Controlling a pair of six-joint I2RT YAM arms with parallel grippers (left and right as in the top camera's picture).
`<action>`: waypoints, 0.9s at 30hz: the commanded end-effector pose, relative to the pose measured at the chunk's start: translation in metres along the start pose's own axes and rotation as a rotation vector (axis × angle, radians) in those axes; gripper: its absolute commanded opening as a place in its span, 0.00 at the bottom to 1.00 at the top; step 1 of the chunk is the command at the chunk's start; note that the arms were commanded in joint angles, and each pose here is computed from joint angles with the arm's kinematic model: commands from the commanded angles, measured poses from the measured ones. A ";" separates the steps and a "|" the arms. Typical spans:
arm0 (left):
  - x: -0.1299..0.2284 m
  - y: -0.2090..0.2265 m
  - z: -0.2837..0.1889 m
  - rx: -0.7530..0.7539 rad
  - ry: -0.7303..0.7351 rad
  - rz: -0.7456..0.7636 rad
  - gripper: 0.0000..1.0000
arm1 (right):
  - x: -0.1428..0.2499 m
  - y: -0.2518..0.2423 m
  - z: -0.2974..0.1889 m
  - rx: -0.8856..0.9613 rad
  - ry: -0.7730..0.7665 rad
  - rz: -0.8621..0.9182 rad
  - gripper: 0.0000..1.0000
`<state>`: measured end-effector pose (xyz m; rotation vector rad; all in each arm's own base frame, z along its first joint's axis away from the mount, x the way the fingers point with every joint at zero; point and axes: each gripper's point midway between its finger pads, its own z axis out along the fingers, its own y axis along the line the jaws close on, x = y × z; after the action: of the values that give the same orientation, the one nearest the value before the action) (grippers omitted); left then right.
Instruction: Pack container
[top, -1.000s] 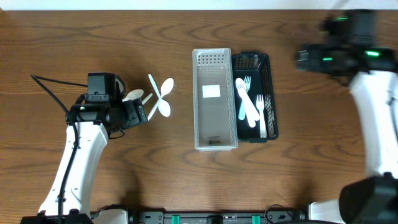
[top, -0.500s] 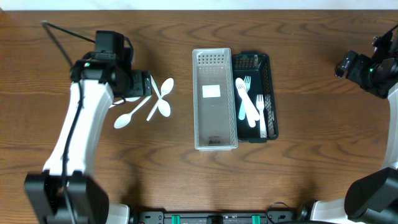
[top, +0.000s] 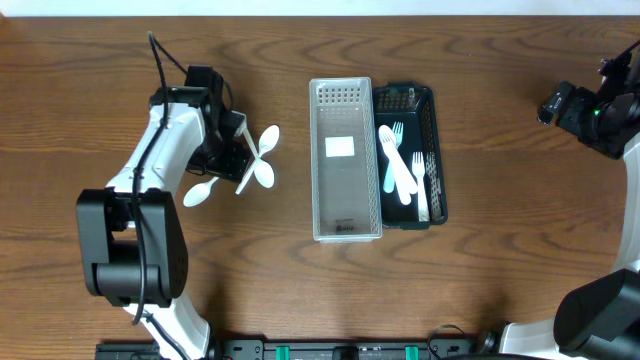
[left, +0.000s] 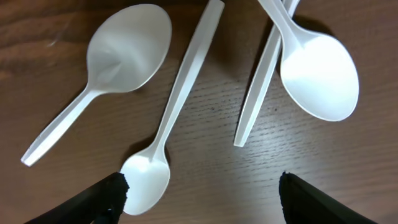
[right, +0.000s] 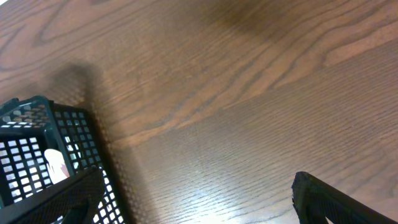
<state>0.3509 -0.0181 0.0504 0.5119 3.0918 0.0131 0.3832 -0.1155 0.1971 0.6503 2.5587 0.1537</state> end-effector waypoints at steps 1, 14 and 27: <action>0.003 0.005 0.006 -0.007 0.024 0.098 0.80 | 0.002 -0.005 0.003 0.012 0.014 0.020 0.99; 0.015 0.014 0.042 0.012 0.071 0.120 0.58 | 0.002 -0.007 0.003 0.020 0.012 0.020 0.99; 0.025 0.018 0.065 0.036 0.128 0.098 0.32 | 0.002 -0.011 0.003 0.043 0.013 0.021 0.99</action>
<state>0.3406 0.0043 -0.0046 0.6805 3.1601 -0.0107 0.3809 -0.1193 0.1960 0.6615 2.5646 0.1211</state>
